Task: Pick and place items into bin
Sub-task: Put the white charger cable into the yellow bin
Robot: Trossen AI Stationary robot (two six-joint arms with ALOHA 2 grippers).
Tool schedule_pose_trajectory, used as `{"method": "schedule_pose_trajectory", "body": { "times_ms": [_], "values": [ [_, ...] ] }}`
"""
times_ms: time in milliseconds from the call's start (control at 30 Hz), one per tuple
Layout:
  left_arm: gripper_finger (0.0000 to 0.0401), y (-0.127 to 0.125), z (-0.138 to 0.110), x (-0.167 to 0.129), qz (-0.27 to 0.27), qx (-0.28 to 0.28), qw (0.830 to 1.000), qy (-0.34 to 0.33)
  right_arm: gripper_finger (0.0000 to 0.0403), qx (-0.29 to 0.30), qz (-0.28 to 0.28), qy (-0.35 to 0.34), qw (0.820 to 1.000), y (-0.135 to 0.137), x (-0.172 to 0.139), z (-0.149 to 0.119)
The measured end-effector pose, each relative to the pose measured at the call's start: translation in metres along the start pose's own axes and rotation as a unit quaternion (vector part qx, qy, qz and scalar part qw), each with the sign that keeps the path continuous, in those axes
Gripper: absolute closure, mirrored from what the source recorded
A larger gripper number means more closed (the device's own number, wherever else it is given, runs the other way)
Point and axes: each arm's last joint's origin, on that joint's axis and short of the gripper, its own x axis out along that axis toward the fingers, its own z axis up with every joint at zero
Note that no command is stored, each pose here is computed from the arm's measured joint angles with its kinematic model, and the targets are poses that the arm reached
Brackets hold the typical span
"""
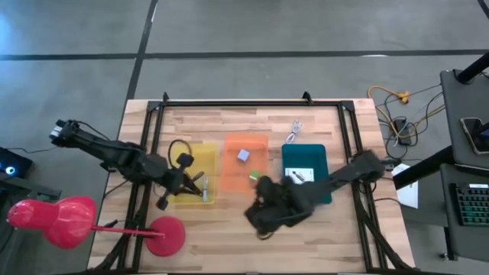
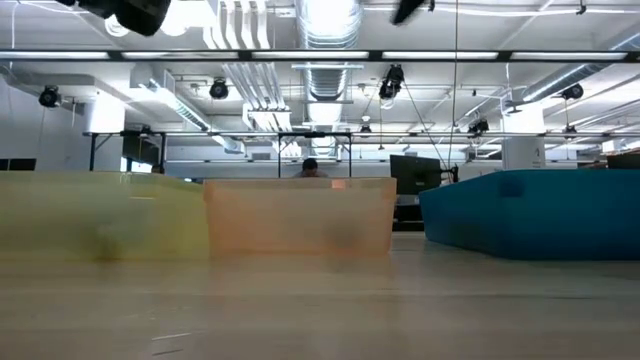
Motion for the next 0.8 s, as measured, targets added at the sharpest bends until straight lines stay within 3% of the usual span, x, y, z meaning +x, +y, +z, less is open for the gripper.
{"method": "schedule_pose_trajectory", "body": {
  "times_ms": [133, 267, 367, 433, 533, 733, 800],
  "values": [
    [0.0401, 0.007, 0.002, -0.002, 0.007, -0.027, 1.0, -0.013, 0.0239, 0.063, -0.022, -0.042, 0.997, -0.05, -0.005, -0.007],
    [0.0401, 0.018, 0.01, -0.005, 0.035, -0.046, 0.996, -0.06, 0.0246, 0.161, -0.053, -0.062, 0.984, -0.127, -0.006, 0.021],
    [0.0401, 0.032, 0.013, -0.004, 0.078, -0.091, 0.99, -0.08, 0.0238, 0.257, -0.096, -0.045, 0.961, -0.186, 0.015, 0.045],
    [0.0401, 0.042, 0.011, 0.0, 0.116, -0.124, 0.983, -0.075, 0.0228, 0.306, -0.092, -0.019, 0.947, -0.22, 0.028, 0.061],
    [0.0401, 0.054, 0.007, 0.003, 0.172, -0.168, 0.969, -0.063, 0.0211, 0.338, -0.07, 0.027, 0.938, -0.259, 0.055, 0.077],
    [0.0401, 0.069, 0.001, 0.006, 0.271, -0.217, 0.936, -0.05, 0.0188, 0.405, -0.14, 0.074, 0.901, -0.324, 0.093, 0.092],
    [0.0401, 0.074, -0.001, 0.005, 0.289, -0.222, 0.93, -0.046, 0.0186, 0.416, -0.134, 0.084, 0.896, -0.336, 0.107, 0.099]
  ]
}}
